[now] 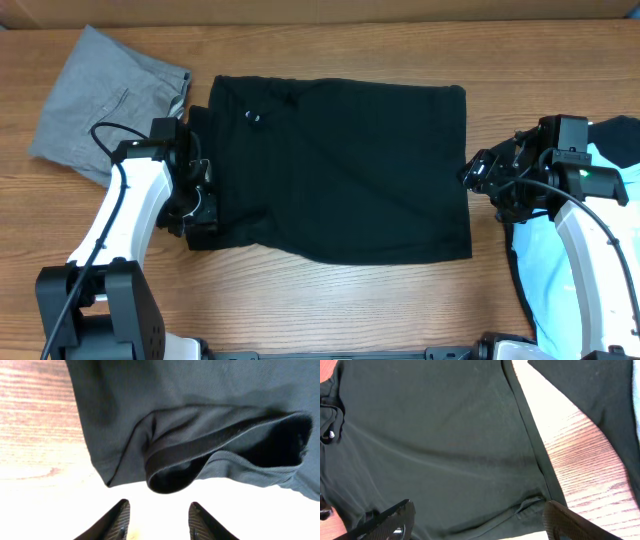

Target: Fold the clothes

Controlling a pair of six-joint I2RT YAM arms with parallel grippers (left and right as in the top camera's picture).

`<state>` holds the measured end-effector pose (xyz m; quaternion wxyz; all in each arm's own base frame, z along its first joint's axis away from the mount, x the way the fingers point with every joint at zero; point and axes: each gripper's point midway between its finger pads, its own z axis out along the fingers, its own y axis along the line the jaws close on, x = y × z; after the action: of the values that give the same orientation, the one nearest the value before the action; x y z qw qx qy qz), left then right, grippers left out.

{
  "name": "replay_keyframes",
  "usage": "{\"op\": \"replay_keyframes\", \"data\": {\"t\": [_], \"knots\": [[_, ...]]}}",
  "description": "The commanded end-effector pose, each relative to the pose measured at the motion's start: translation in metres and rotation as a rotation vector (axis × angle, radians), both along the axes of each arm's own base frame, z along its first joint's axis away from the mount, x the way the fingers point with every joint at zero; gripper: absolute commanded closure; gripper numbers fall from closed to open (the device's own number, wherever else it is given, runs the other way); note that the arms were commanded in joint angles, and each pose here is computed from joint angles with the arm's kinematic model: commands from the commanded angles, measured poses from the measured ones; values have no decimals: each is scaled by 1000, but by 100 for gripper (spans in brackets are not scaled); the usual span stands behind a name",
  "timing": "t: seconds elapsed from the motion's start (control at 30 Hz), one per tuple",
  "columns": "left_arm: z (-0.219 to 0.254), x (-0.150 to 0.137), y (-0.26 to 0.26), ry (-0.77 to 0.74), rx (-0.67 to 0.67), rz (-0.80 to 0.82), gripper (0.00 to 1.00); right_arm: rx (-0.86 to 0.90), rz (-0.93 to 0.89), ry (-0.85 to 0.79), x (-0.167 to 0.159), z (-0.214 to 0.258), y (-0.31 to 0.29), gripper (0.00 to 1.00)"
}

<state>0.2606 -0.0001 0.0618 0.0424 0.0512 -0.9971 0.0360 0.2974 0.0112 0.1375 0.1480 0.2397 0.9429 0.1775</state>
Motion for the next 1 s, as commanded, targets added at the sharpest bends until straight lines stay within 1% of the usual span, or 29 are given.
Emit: {"op": "replay_keyframes", "data": {"t": [0.0,0.1,0.17,0.2,0.27,0.3,0.5,0.7,0.77,0.8,0.83,0.87,0.9,0.97], "knots": [[-4,-9,3,14,25,19,64,-15,-1,-30,4,8,-3,15],[-14,-18,2,36,20,20,70,-15,-1,-30,4,8,-3,15],[-18,-19,2,36,20,20,78,-16,-1,-30,4,8,-3,14],[-19,-19,2,35,21,20,81,-16,-1,-32,5,8,-3,14],[-19,-19,2,35,21,20,83,-16,-1,-34,5,9,-3,14],[-19,-18,2,28,21,19,83,-16,-1,-34,5,9,-3,14],[-20,-2,2,-37,21,19,96,-16,-1,-34,5,9,-3,15],[-20,7,-2,-73,-6,20,96,-16,-1,-34,5,9,-3,14],[-20,3,-2,-58,-6,20,96,-16,-1,-34,5,9,-3,15],[-20,1,-2,-47,-6,20,88,-15,-1,-33,5,9,-3,15],[-20,-1,-1,-39,-2,20,75,-16,-1,-32,5,9,-3,15],[-20,-3,-1,-34,3,17,66,-16,-1,-33,5,9,-3,15],[-20,-3,0,-33,9,13,63,-16,-1,-34,5,9,-3,15],[-21,-3,2,-34,16,11,62,-16,-1,-34,5,9,-3,15]]}}
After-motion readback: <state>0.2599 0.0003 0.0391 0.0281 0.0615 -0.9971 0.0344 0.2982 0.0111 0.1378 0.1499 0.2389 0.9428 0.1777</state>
